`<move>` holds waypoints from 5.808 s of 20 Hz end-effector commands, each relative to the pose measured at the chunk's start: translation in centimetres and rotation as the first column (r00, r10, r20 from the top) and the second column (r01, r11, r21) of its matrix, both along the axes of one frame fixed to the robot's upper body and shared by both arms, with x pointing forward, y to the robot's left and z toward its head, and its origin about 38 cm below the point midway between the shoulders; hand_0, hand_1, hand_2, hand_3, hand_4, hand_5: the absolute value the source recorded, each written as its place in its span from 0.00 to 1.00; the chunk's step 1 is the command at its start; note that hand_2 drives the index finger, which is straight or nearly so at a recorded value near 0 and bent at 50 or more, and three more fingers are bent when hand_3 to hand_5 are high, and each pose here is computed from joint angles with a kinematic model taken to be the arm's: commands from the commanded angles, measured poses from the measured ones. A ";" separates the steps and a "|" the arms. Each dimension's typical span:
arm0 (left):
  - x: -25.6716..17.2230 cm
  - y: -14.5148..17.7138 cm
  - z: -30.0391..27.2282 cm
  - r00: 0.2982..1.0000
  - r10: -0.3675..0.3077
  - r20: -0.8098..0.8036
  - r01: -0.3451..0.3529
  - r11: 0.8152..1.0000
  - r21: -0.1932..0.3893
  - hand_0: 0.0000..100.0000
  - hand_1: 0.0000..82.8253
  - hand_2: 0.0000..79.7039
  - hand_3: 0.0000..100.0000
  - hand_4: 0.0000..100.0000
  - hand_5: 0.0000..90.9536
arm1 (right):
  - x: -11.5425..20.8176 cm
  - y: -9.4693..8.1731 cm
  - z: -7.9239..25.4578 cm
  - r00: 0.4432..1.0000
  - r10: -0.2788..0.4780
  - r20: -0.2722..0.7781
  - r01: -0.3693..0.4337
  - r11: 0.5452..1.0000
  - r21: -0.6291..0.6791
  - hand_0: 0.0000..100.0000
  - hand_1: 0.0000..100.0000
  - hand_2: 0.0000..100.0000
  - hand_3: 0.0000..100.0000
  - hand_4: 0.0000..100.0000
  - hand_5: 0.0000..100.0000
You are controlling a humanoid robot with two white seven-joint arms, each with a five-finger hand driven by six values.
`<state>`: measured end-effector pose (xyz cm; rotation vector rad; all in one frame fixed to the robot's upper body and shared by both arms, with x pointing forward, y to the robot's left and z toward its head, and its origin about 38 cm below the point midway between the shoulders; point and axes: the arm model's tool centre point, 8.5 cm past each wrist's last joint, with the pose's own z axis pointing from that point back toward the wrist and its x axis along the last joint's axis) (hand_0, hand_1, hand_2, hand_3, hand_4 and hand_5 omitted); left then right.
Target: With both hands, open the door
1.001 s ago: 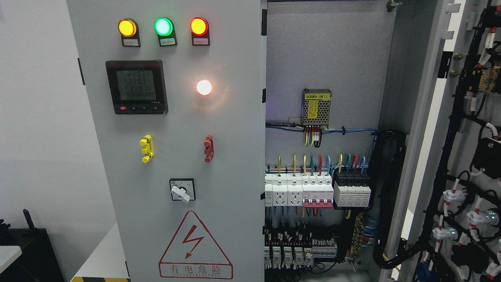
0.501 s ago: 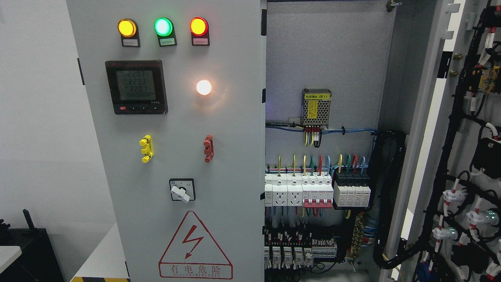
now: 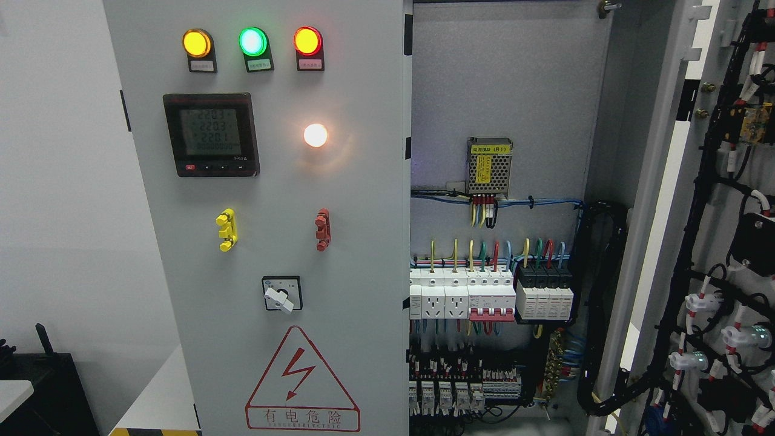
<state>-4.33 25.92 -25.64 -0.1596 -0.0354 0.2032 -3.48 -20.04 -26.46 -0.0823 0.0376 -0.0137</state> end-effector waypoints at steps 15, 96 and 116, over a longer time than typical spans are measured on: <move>0.8 -3.7 -0.1 0.997 0.076 0.013 -0.076 0.996 -0.056 0.00 0.00 0.00 0.00 0.04 0.00 | 0.0 0.1 0.0 1.000 -0.002 0.000 0.002 1.000 0.001 0.00 0.00 0.00 0.00 0.00 0.00; 1.0 -3.6 -0.1 0.998 -0.059 0.026 0.061 0.996 -0.058 0.00 0.00 0.00 0.00 0.04 0.00 | 12.8 0.6 28.8 0.175 -0.087 0.981 -0.156 0.981 0.115 0.00 0.00 0.00 0.00 0.00 0.00; 1.0 -3.6 -0.1 0.998 -0.060 0.028 0.061 0.996 -0.058 0.00 0.00 0.00 0.00 0.04 0.00 | 24.2 1.3 35.9 -0.231 -0.104 0.967 -0.217 0.975 0.053 0.00 0.00 0.00 0.00 0.00 0.00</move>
